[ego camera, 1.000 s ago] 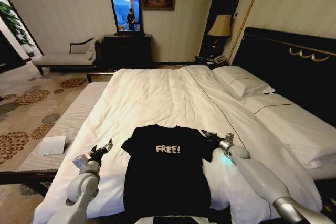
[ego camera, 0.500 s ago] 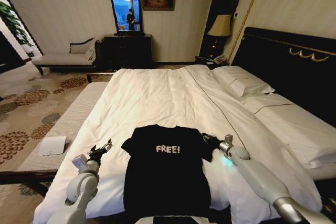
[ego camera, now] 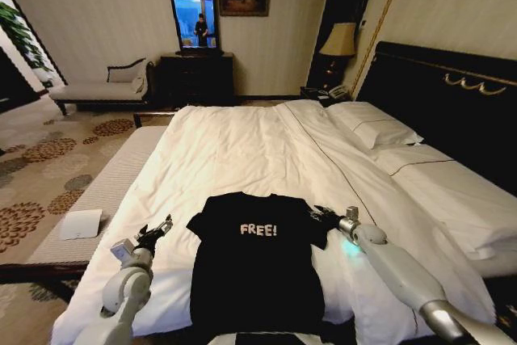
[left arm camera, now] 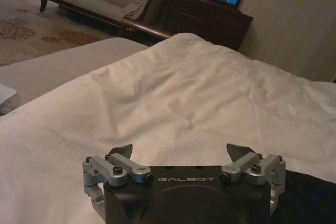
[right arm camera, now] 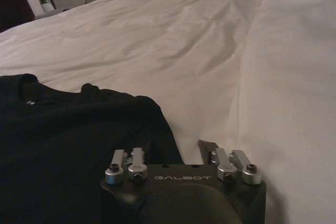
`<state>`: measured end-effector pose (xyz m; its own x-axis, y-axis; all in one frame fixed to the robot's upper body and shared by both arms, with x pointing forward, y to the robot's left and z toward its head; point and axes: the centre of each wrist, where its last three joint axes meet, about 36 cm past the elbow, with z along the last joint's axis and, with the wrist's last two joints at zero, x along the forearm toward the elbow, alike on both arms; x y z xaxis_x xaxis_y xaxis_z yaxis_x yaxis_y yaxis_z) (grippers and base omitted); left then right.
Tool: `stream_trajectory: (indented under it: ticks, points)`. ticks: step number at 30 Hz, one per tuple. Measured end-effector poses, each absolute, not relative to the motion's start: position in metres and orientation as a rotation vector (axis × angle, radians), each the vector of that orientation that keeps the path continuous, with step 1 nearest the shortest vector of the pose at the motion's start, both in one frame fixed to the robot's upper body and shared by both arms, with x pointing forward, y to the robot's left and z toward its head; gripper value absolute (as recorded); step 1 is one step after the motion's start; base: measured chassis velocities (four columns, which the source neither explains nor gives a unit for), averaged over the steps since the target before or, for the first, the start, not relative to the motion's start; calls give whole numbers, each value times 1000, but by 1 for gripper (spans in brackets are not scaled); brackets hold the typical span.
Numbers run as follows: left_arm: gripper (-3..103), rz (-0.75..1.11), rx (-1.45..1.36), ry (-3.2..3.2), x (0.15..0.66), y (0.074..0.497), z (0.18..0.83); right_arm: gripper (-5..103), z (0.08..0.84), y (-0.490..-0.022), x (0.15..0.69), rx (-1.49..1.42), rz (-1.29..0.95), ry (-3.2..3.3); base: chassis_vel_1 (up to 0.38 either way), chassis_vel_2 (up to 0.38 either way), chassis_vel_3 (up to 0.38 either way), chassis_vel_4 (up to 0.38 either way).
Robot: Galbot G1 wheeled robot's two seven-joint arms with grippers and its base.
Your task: Fold the clothes on the bed.
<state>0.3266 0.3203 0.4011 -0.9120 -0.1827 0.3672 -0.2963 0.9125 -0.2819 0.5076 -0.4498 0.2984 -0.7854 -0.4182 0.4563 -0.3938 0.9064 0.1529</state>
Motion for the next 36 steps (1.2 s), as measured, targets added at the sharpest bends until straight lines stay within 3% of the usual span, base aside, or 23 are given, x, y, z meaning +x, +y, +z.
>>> stream_trajectory:
  ticks: [4, 5, 9, 11, 13, 36]
  points:
    - [100, 479, 353, -2738, 326, 319, 401, 33, 298, -452, 507, 604, -61, -2580, 0, 0, 0, 0]
    - [100, 479, 353, -2738, 326, 319, 401, 33, 298, -452, 507, 604, -61, -2580, 0, 0, 0, 0]
    - [100, 478, 352, -2740, 326, 317, 402, 12, 298, -453, 507, 606, -53, -2588, 0, 0, 0, 0]
    - [100, 478, 352, -2741, 326, 317, 402, 12, 298, -452, 507, 607, -53, -2589, 0, 0, 0, 0]
    - [100, 474, 354, -2741, 325, 318, 403, 2, 297, -452, 506, 612, -51, -2590, 0, 0, 0, 0]
    - [100, 459, 359, -2737, 332, 323, 399, 0, 304, -455, 511, 573, -38, -2639, 0, 0, 0, 0]
